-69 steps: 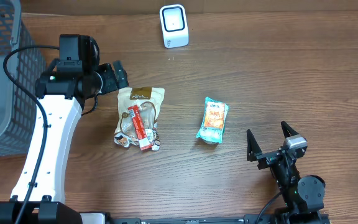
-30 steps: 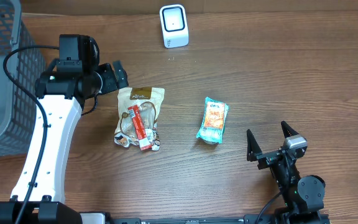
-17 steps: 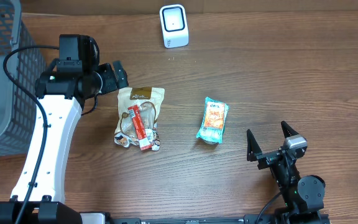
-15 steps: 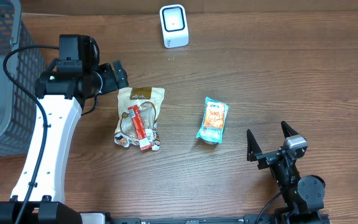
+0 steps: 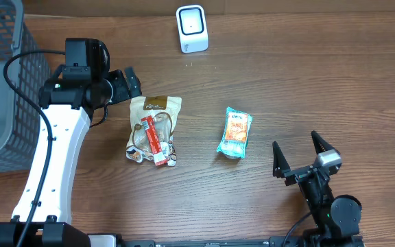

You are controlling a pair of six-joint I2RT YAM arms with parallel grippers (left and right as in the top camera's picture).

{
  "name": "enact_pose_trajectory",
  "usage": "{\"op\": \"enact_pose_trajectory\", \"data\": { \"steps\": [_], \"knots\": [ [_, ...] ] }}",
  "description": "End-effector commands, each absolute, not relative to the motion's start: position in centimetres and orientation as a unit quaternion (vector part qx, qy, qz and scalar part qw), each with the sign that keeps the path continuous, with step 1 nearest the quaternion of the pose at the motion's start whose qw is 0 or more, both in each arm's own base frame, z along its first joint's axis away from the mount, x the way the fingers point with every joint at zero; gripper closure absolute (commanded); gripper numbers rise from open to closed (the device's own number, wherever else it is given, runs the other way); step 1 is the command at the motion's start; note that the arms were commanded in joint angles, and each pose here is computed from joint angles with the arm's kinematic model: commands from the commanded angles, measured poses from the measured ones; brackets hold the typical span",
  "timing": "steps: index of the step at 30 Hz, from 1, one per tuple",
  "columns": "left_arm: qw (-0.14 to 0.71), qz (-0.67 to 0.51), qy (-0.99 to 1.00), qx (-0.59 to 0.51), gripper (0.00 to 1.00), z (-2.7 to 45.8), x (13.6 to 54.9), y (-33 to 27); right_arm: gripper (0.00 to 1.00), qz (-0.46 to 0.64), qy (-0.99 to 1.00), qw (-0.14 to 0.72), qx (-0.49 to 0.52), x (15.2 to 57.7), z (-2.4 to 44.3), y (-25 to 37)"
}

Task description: Scan the item barcode

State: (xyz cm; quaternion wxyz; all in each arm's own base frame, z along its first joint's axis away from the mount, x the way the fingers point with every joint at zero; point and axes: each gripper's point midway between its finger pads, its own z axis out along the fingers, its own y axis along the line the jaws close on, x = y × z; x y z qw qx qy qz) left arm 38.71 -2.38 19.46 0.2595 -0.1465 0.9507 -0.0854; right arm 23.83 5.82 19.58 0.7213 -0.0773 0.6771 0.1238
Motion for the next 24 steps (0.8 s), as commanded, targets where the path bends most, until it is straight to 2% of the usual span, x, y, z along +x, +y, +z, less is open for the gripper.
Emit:
{"op": "enact_pose_trajectory", "data": {
  "steps": [1,5,10,20,24],
  "knots": [
    [0.268,-0.081,0.950,-0.135,0.00,20.0,38.8,-2.2,0.00,0.146,0.657,0.735,-0.090,23.5,20.6,6.5],
    [0.268,-0.081,0.950,-0.135,0.00,20.0,38.8,-2.2,0.00,0.229,0.667,0.708,-0.032,23.3,20.2,7.0],
    [0.268,-0.081,0.950,-0.135,0.00,20.0,38.8,-2.2,0.00,0.237,0.664,0.709,-0.024,23.1,21.4,7.0],
    [0.268,-0.081,0.950,-0.135,0.00,20.0,38.8,-2.2,0.00,0.208,0.683,0.701,0.011,21.3,30.8,5.3],
    [0.268,-0.081,0.950,-0.135,0.00,20.0,38.8,-2.2,0.00,0.202,0.727,0.656,0.016,22.2,34.5,5.4]
  ]
}}
